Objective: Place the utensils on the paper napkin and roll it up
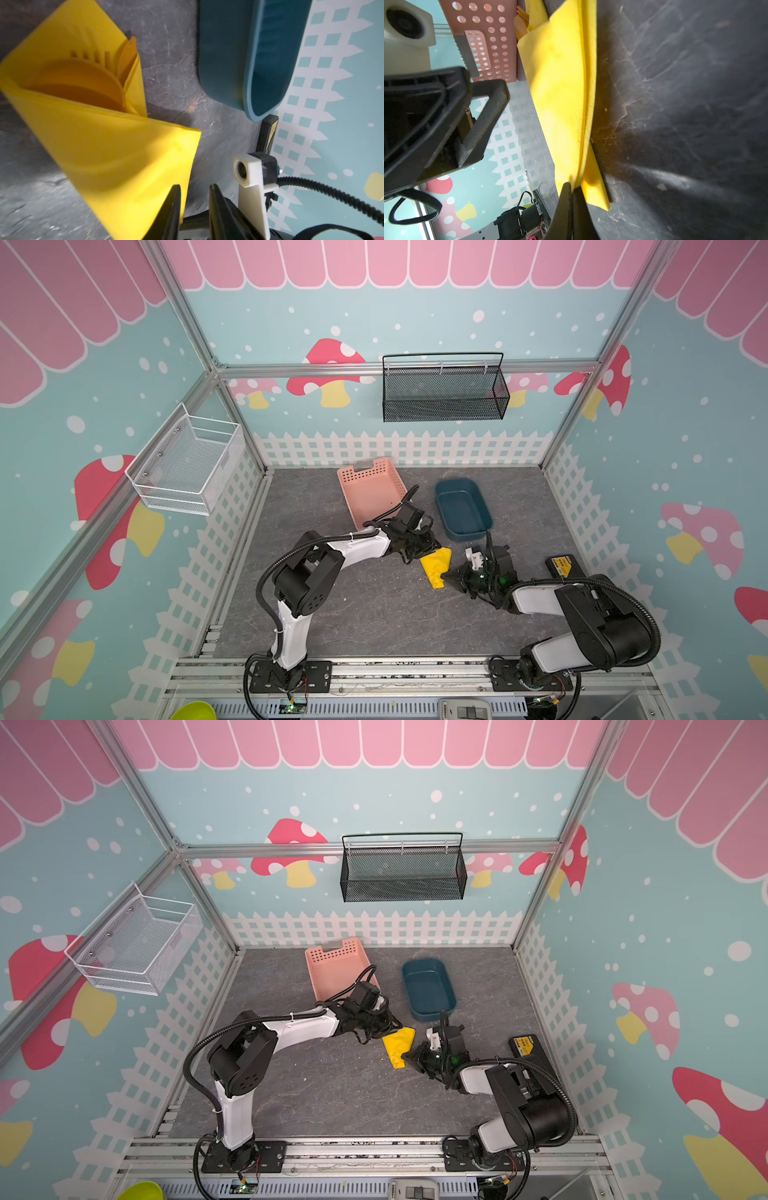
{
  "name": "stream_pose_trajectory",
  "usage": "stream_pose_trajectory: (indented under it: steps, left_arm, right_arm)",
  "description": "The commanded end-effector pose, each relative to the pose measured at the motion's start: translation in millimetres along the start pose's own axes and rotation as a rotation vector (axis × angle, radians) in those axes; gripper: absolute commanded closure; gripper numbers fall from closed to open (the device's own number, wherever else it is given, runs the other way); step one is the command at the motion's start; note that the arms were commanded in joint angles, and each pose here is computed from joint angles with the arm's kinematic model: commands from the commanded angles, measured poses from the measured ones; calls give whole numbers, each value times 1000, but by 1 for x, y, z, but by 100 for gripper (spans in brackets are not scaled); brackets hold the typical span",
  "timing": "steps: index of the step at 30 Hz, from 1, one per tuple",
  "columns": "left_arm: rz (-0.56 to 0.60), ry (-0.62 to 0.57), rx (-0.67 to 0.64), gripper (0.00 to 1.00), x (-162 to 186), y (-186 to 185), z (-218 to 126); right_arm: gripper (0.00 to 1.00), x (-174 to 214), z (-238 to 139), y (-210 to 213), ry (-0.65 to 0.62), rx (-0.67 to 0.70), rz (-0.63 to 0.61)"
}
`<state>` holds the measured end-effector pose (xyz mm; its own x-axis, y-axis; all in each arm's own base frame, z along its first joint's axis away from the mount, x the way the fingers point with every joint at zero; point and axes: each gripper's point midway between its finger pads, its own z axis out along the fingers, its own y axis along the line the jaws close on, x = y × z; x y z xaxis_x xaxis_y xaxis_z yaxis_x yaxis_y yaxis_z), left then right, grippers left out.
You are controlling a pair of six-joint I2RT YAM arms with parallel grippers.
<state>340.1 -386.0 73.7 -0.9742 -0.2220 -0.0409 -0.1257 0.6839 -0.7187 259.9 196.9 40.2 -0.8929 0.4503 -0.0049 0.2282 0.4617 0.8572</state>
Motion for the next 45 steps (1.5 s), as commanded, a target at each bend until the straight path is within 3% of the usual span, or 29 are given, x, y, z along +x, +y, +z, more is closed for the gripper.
stream_pose_trajectory:
  steps: [1, 11, 27, 34, 41, 45]
  left_arm:
    - [10, 41, -85, 74, 9, 21, -4]
    - [-16, 85, -182, 76, 20, 62, 8]
    - [-33, 103, -211, 78, 22, 74, 13]
    - [-30, 102, -209, 78, 21, 72, 11]
    - [26, 93, -157, 78, 15, 40, -4]
    - [44, 140, -128, 80, 29, 27, -4]
  right_arm:
    - [100, 2, 0, -6, 4, 6, 3]
    - [100, 5, 1, -3, 23, -6, -5]
    - [100, 21, 3, -31, 74, 56, 2]
    - [100, 24, 5, -51, 76, 122, -1]
    - [100, 25, 5, -53, 79, 126, -3]
    - [100, 23, 6, -51, 79, 122, -5]
